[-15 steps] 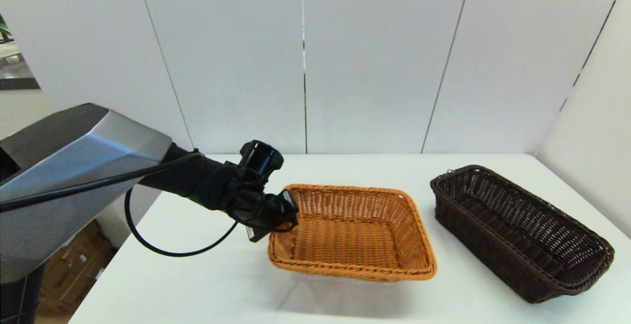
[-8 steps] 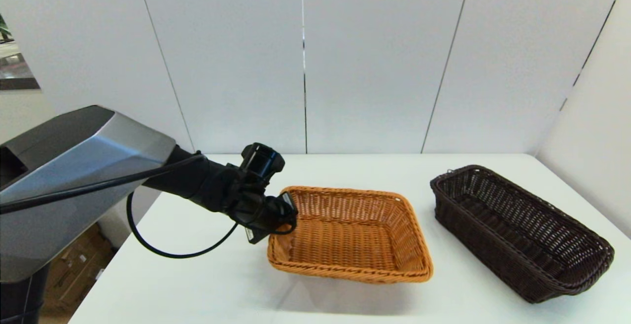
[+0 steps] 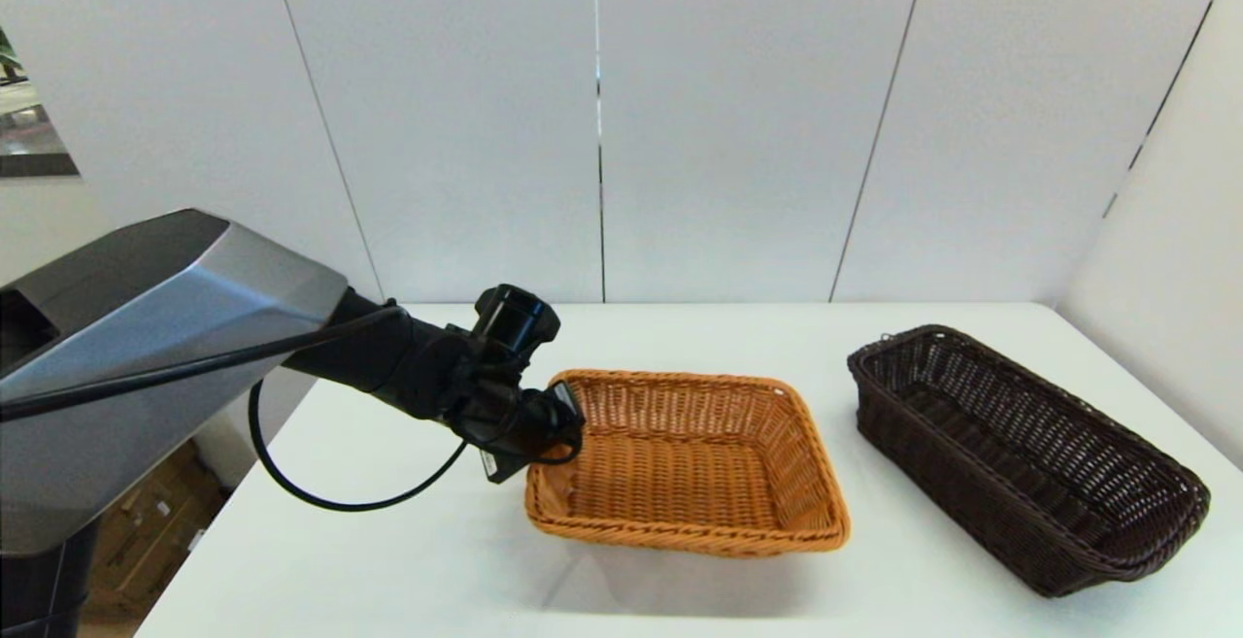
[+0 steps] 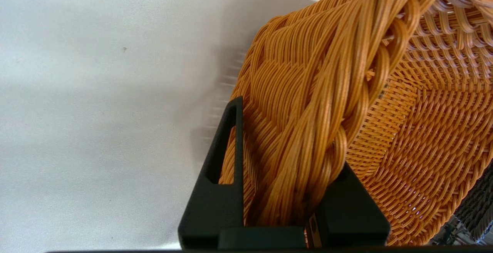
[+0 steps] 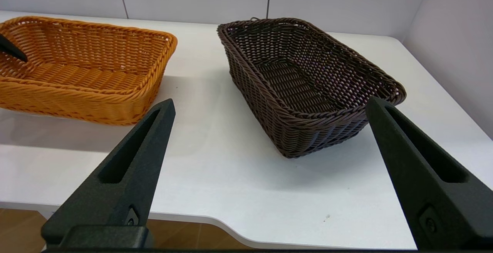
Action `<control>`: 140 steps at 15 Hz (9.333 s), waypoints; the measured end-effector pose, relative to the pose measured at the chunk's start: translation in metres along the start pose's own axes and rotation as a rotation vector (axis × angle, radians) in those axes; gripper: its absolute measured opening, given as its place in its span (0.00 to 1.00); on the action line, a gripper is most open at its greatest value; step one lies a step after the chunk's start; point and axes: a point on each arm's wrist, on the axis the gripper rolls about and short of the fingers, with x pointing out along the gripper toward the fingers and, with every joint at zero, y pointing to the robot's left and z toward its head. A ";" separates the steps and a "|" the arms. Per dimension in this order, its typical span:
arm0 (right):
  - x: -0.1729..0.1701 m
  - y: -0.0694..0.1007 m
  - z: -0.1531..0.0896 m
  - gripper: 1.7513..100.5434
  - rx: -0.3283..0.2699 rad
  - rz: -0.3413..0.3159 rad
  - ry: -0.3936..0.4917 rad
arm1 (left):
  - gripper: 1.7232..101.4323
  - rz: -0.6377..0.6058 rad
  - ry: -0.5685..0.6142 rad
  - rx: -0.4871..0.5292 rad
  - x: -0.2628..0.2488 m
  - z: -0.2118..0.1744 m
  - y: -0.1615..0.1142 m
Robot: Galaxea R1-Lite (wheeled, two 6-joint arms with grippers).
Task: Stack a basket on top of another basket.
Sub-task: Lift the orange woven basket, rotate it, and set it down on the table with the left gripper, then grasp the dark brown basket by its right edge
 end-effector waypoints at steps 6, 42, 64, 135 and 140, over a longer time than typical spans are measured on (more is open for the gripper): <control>0.000 0.000 0.000 0.97 0.000 0.000 0.000 | 0.23 0.024 -0.019 0.001 0.001 0.000 0.003; 0.000 0.000 0.000 0.97 0.000 0.000 0.000 | 0.92 -0.136 -0.277 0.100 -0.120 0.019 -0.023; 0.000 0.000 0.000 0.97 -0.001 0.000 0.000 | 0.96 -0.092 -0.768 0.303 -0.305 -0.136 0.149; 0.047 -0.004 0.080 0.97 0.124 0.068 0.230 | 0.96 0.084 -1.153 0.564 -0.230 -0.239 0.254; 0.117 -0.006 0.109 0.97 0.330 -0.028 0.506 | 0.96 0.085 -1.153 0.564 -0.230 -0.239 0.254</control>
